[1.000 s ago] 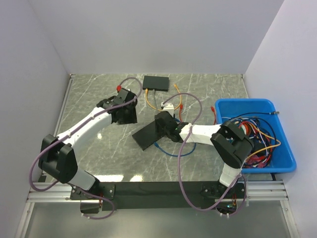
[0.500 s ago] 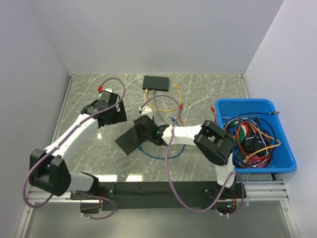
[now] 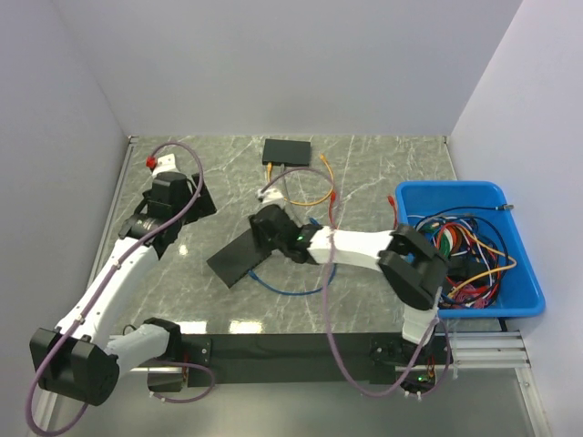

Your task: Insert the plug into the switch port

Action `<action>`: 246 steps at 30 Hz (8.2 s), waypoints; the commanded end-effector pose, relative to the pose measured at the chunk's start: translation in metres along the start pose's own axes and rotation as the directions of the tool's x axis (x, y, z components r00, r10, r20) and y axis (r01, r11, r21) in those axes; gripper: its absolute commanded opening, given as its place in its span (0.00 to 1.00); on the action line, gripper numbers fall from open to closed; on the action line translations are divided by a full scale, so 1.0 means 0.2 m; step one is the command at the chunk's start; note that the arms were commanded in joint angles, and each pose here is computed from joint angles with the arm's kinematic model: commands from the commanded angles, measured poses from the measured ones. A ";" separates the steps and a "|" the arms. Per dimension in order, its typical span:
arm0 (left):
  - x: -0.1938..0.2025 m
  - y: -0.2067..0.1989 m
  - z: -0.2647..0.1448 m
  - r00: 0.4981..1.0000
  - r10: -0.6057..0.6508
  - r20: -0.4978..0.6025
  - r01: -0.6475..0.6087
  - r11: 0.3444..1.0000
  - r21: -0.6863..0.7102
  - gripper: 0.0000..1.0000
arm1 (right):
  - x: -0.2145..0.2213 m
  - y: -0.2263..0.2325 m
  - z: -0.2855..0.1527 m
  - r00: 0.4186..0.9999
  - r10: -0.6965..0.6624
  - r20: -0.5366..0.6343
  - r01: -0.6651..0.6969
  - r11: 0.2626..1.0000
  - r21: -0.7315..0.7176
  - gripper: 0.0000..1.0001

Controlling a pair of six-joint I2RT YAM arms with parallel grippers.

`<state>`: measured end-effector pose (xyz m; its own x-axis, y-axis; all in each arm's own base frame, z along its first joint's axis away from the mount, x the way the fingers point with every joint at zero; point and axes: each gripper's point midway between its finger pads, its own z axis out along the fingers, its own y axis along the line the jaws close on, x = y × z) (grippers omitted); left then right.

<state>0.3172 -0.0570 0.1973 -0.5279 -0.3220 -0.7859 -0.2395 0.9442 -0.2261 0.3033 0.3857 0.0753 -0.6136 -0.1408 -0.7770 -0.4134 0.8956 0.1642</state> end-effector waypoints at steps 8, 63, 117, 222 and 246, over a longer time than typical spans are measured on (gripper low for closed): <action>-0.08 -0.15 -0.01 1.000 -0.006 0.004 0.005 0.991 0.131 0.99 | -0.34 -0.80 -0.29 0.965 0.219 0.144 -0.255 0.912 0.322 0.62; 0.13 -0.41 -0.05 0.979 0.068 -0.192 0.022 0.901 0.432 0.89 | -0.31 -0.40 -0.43 0.981 -0.089 0.173 0.071 0.992 0.109 0.00; 0.35 -0.72 -0.23 0.895 0.156 -0.419 0.216 0.669 0.711 0.44 | -0.34 0.19 -0.63 0.941 0.094 0.326 0.061 0.898 -0.436 0.00; 0.20 -0.11 0.28 0.978 0.038 -0.204 -0.033 0.999 0.028 0.79 | 0.32 -0.12 -0.28 1.000 0.004 0.017 -0.002 0.989 -0.145 0.00; 0.54 -0.16 0.52 0.837 0.159 -0.523 -0.149 0.987 0.061 0.71 | 0.47 0.05 -0.11 0.992 -0.109 -0.069 0.103 0.991 -0.088 0.00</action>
<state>0.3567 -0.1096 0.0586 -0.8937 -0.1862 -0.4083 -0.1435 0.9806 -0.1334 0.2270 0.3670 0.0189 -0.6136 -0.2537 -0.7478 -0.5359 0.8293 0.1584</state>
